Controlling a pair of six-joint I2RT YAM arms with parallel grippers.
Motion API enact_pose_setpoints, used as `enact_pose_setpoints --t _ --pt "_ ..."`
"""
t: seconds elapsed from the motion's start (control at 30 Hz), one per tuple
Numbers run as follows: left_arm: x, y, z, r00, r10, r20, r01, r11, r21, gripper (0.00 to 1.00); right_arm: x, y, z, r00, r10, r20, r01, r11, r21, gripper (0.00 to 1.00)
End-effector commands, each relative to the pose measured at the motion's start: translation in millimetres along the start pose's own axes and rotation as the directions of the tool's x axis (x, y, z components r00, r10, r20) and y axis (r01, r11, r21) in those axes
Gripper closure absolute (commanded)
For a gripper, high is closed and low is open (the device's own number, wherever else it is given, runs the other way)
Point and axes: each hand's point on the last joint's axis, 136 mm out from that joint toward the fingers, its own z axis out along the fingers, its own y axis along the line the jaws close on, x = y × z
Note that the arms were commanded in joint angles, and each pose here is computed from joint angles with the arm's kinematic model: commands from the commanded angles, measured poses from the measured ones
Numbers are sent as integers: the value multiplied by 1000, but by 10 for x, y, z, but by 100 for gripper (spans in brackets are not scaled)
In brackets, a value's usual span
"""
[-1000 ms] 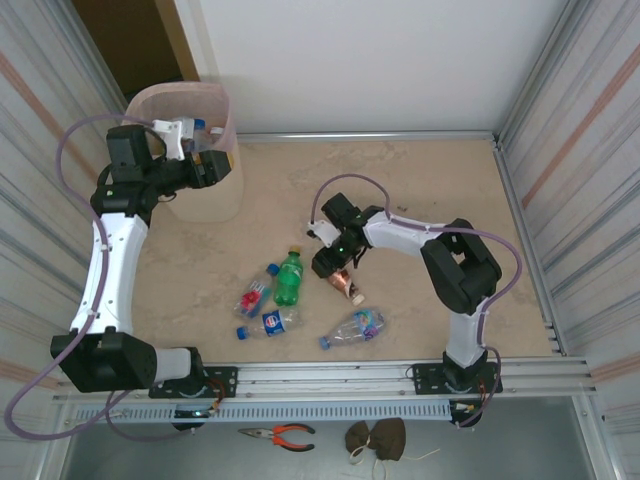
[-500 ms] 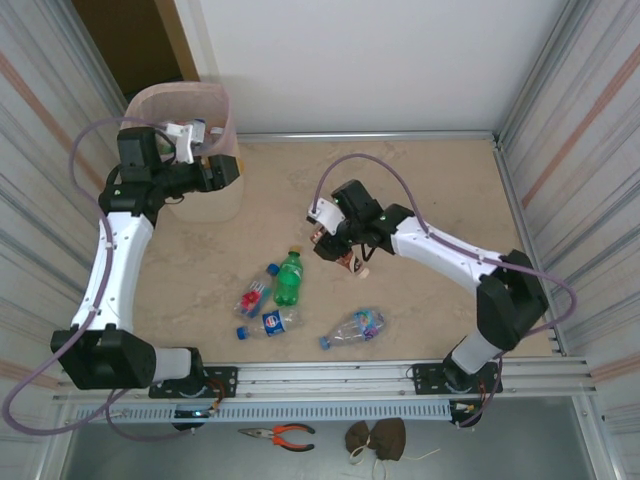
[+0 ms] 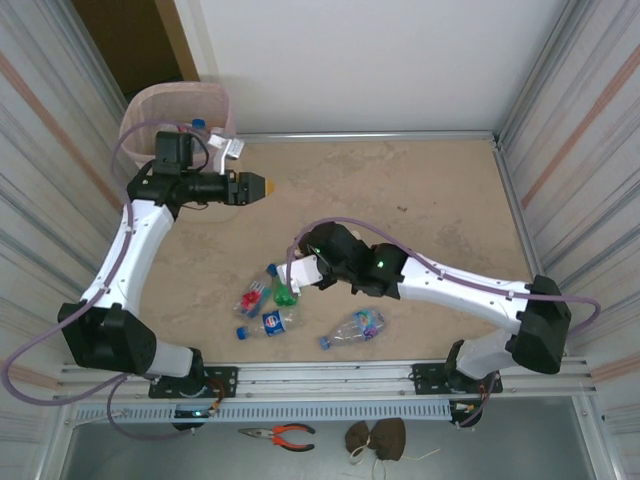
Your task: Put the plastic bottles in the bin
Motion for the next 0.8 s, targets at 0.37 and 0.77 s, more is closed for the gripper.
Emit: enact_pose_setpoints --t 0.37,0.77 --pt "474 -699 416 957 126 -263 -59 967 248 28 -325 -32 -98 796 -597 -96 604 776 182 67" --pt "802 -818 689 908 138 -396 -28 962 270 27 -430 -62 -144 763 -638 -104 642 728 241 68"
